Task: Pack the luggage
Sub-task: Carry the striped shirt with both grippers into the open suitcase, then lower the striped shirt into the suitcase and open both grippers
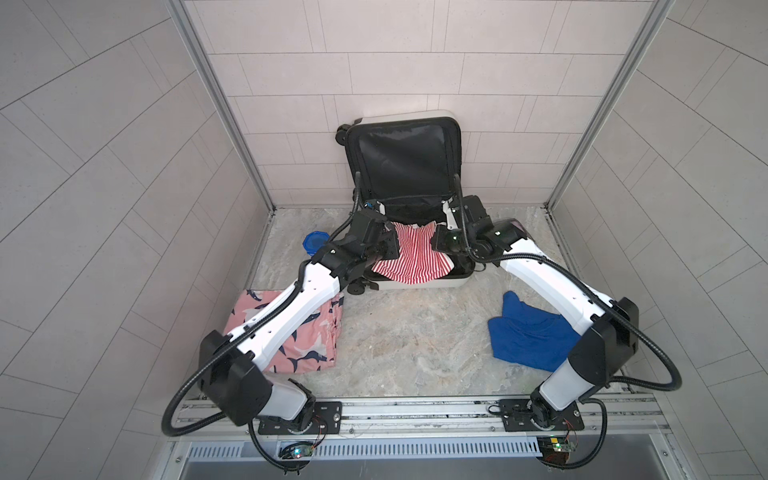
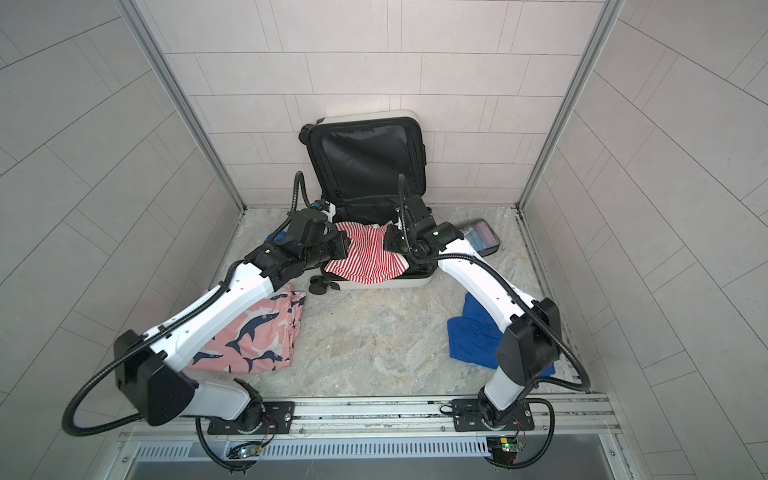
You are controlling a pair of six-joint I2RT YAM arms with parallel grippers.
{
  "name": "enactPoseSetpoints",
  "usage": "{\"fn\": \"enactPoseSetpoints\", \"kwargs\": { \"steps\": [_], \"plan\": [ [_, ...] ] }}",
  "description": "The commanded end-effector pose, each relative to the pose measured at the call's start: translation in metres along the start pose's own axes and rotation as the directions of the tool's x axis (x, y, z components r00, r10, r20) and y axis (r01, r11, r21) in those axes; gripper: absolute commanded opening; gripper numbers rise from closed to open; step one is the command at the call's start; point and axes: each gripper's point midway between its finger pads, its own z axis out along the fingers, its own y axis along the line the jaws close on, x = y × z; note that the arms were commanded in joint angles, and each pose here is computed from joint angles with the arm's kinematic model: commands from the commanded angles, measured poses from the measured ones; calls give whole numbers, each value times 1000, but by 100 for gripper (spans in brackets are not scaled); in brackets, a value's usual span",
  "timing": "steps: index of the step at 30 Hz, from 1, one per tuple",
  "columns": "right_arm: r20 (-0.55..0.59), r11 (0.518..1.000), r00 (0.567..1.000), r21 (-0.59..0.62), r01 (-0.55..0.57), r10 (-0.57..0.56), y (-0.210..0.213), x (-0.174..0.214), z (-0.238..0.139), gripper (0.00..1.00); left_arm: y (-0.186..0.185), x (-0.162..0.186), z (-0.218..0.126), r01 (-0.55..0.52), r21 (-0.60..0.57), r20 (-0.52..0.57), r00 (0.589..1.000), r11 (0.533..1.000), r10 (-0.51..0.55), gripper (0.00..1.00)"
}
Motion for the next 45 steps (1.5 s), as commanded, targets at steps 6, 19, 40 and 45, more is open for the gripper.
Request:
{"fn": "enactPoseSetpoints", "kwargs": {
  "steps": [6, 19, 40, 45],
  "plan": [
    [-17, 1000, 1000, 17, -8, 8, -15, -44, 46, 0, 26, -37, 49, -2, -25, 41, 999, 1000, 3, 0],
    [-103, 996, 994, 81, -22, 31, -47, -47, 120, 0, 80, -19, 122, 28, -108, -78, 996, 994, -36, 0],
    [-120, 977, 993, 210, 36, -11, -87, -48, 109, 56, 117, -6, 124, 26, -228, -131, 990, 973, -57, 63],
    [-79, 952, 997, 301, 45, -22, -101, -60, 81, 57, 112, -20, 107, 28, -231, -90, 995, 973, -50, 63]
  ]
}}
